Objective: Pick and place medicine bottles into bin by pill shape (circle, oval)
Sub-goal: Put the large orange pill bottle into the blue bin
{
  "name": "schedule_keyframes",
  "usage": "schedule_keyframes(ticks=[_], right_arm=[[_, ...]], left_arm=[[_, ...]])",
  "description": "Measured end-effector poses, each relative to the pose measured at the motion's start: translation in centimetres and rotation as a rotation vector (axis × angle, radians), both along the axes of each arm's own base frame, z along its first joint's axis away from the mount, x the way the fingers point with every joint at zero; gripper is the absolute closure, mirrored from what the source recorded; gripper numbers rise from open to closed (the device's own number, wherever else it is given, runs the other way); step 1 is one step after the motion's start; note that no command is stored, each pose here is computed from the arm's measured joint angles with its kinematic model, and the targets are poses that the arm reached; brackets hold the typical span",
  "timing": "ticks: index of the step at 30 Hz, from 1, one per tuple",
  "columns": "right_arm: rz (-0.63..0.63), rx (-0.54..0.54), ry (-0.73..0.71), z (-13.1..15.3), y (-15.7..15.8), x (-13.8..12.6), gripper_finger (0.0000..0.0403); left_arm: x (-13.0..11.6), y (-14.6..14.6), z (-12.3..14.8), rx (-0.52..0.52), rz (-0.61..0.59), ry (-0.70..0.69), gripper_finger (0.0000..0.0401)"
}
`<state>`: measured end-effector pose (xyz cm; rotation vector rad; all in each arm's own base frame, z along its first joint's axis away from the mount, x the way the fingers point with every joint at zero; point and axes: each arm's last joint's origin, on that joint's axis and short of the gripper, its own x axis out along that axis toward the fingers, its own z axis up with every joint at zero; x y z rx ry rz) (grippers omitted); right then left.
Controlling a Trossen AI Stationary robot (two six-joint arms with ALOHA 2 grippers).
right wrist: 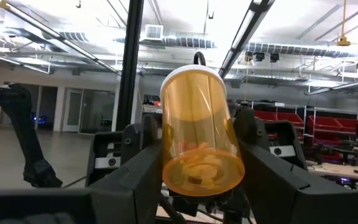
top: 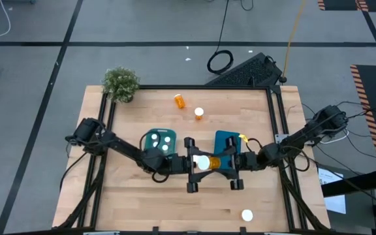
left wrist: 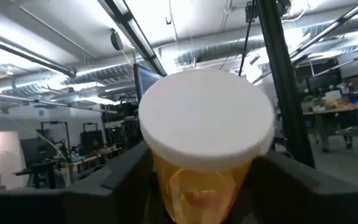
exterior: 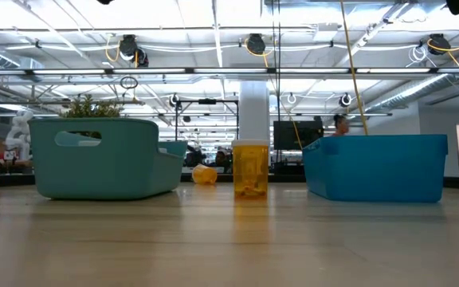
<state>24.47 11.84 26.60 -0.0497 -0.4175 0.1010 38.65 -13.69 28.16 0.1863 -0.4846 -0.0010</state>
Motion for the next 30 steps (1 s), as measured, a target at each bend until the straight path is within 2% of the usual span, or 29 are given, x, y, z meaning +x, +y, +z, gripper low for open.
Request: schedule_keyframes(ticks=[3, 6, 15, 20, 24, 30], right_arm=[[0.003, 0.013, -0.023, 0.3, 0.0, -0.1, 0.0218], [0.004, 0.011, -0.023, 0.3, 0.0, -0.1, 0.0218], [0.004, -0.004, -0.022, 0.2, 0.0, -0.1, 0.0218], [0.003, -0.003, -0.020, 0.2, 0.0, -0.1, 0.0213], [0.000, -0.012, 0.008, 0.0, 0.3, -0.1, 0.0182], [-0.095, -0.010, 0.139, -0.7, 0.8, -0.4, 0.0095]], left_arm=[[-0.2, -0.4, 0.1, 0.017, 0.010, -0.007, 0.0142], [-0.2, -0.5, 0.1, 0.028, 0.013, -0.007, 0.0140], [-0.2, -0.5, 0.1, 0.032, 0.004, -0.008, 0.0201], [-0.2, -0.5, 0.1, 0.033, 0.004, -0.007, 0.0208], [-0.2, -0.6, 0.1, 0.024, -0.010, -0.001, 0.0203], [-0.2, -0.6, -0.2, 0.018, 0.002, 0.027, 0.0202]])
